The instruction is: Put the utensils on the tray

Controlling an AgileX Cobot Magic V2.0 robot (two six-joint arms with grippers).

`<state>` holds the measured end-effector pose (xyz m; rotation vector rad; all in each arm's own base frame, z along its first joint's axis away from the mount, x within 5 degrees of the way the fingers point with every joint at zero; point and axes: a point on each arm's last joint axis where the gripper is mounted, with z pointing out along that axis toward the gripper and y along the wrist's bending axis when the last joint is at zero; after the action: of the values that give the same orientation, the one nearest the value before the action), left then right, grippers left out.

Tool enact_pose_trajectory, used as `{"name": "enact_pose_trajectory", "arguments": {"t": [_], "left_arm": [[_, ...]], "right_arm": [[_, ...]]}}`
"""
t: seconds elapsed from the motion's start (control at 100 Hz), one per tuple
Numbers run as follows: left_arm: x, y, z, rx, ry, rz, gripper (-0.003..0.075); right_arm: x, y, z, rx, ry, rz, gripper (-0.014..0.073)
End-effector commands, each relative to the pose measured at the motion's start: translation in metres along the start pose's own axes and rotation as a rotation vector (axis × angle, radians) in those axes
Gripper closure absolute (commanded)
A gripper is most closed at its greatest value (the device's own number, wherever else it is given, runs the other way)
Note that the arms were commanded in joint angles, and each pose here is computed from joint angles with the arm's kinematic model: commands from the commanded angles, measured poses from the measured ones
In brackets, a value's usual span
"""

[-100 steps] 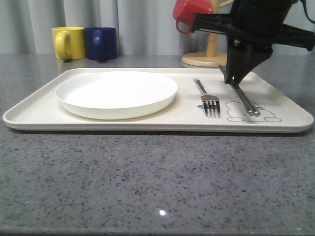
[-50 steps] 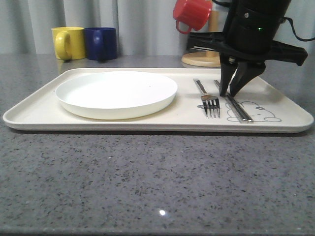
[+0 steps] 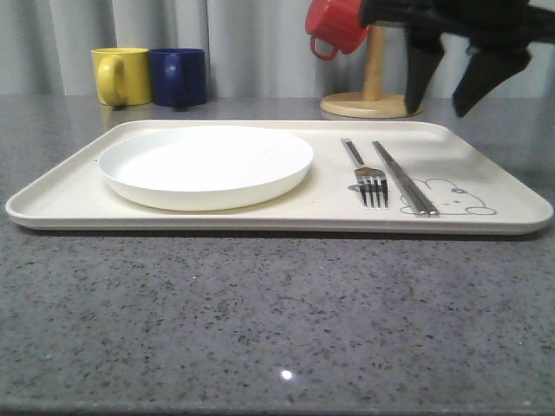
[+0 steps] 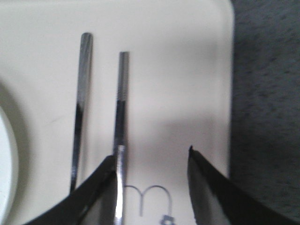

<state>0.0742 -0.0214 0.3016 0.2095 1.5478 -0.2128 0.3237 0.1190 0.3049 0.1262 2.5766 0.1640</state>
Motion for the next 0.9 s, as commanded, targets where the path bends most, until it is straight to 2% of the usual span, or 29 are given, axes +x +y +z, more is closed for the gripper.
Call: {"name": "enact_pose_trajectory", "arguments": {"t": [0.0, 0.2, 0.36, 0.64, 0.89], "left_arm": [[-0.015, 0.002, 0.0, -0.022, -0.084, -0.003, 0.0738], [-0.015, 0.002, 0.0, -0.022, -0.084, -0.003, 0.0738], [-0.015, 0.002, 0.0, -0.022, -0.084, -0.003, 0.0738], [-0.015, 0.002, 0.0, -0.022, -0.084, -0.003, 0.0738], [-0.015, 0.002, 0.0, -0.022, -0.084, -0.003, 0.0738]], "right_arm": [[-0.016, -0.024, -0.037, 0.029, -0.108, -0.035, 0.0232], [-0.028, -0.096, -0.048, 0.179, -0.066, -0.046, 0.0232], [-0.031, -0.135, -0.049, 0.218, -0.037, -0.048, 0.0232], [-0.031, -0.175, -0.041, 0.247, 0.011, -0.024, 0.0232], [-0.031, -0.182, -0.01, 0.238, 0.091, -0.028, 0.0232]]}}
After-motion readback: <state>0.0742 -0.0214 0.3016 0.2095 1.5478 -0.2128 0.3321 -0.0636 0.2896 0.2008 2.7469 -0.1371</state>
